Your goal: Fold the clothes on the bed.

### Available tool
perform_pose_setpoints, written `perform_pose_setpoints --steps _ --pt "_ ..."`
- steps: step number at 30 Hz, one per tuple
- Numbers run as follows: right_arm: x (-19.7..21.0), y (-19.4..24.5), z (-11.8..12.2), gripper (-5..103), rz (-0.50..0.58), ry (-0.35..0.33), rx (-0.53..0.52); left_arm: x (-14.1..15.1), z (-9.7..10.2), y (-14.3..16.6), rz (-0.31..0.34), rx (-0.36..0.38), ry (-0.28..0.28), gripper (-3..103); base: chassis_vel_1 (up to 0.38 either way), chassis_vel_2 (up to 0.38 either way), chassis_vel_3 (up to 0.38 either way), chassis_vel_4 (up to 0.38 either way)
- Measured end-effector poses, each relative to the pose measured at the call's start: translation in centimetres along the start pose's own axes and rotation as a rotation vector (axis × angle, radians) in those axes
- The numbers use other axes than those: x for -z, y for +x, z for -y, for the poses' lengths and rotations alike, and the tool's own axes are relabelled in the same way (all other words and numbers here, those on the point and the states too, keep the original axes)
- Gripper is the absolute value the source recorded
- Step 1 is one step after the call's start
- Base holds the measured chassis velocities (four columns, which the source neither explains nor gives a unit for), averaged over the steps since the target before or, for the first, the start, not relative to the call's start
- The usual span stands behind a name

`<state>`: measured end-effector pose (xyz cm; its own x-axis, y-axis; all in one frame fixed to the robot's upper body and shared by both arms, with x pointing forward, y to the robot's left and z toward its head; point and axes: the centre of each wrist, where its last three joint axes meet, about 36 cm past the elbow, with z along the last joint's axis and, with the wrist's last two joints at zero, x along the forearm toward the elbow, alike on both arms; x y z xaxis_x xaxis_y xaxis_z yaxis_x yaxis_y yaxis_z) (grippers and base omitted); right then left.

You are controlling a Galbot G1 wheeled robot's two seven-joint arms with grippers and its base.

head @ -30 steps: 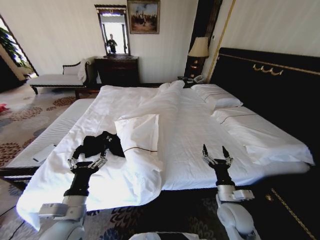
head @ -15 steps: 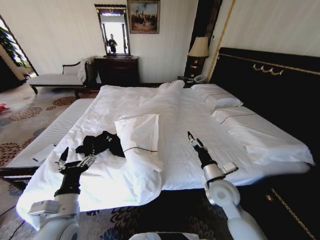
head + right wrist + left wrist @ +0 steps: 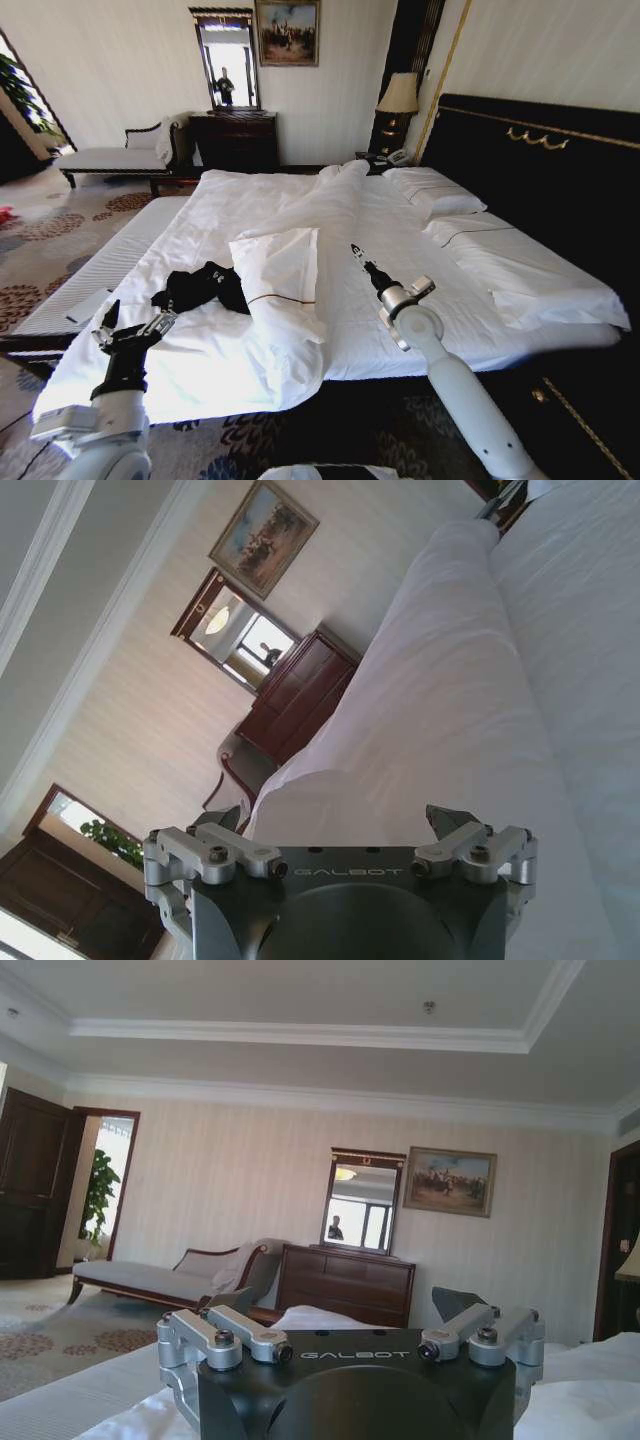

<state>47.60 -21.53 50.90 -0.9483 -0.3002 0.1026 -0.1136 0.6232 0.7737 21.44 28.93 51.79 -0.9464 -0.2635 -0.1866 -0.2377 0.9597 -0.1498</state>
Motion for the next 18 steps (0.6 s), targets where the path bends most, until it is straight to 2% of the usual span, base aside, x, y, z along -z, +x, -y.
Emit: perform_pose_setpoints --steps 9,18 --pt "0.0 -4.1 -3.9 100 -0.034 0.02 0.096 0.0 -0.6 -0.2 0.007 0.03 -0.003 100 0.0 0.0 0.0 0.0" --pt "-3.6 -7.7 -4.6 100 -0.094 0.084 0.079 -0.3 -0.8 -0.5 -0.008 0.053 0.021 100 0.0 0.0 0.0 0.0"
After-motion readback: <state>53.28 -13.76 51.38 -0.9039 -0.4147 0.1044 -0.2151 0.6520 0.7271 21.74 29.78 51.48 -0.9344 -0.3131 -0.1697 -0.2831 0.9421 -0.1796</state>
